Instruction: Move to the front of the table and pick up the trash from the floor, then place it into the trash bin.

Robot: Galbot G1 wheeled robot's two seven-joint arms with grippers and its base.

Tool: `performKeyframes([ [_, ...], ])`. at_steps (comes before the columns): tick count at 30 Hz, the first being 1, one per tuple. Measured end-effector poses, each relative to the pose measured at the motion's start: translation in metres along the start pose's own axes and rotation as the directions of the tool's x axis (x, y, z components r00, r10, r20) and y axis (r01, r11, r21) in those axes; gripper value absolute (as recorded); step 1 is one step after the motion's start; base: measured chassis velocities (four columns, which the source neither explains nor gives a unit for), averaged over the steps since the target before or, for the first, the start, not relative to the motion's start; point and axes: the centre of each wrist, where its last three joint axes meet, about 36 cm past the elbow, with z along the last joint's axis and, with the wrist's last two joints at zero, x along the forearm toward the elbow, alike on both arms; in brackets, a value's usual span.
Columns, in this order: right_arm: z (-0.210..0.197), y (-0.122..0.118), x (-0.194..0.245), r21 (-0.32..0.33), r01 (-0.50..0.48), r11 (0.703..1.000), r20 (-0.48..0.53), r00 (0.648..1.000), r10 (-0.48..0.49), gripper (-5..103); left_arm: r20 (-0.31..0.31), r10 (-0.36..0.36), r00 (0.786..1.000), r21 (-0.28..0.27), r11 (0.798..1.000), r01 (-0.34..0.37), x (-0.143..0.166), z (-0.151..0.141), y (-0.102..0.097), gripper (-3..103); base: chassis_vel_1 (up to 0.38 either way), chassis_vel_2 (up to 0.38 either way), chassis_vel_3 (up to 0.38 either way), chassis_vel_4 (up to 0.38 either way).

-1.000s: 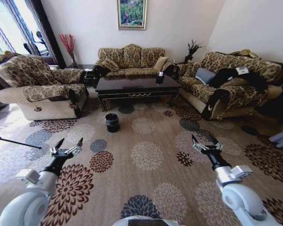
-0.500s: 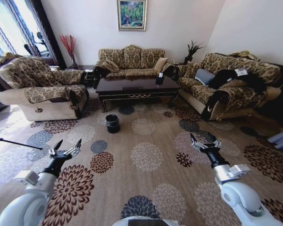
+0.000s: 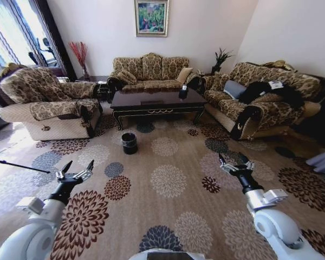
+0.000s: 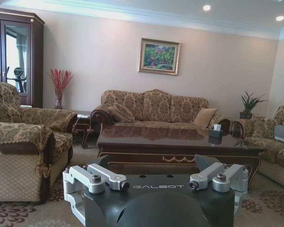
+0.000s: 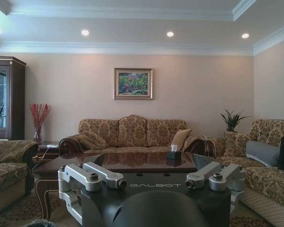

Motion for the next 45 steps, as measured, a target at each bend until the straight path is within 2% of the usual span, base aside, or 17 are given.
performKeyframes([
  [45,-0.0005,0.0002,0.0000,-0.001,-0.001,1.000,0.000,1.000,0.001,100,-0.004,0.011,1.000,-0.012,1.000,-0.011,-0.0045,0.0021,0.0006,100,0.000,0.000,0.000,0.000],
])
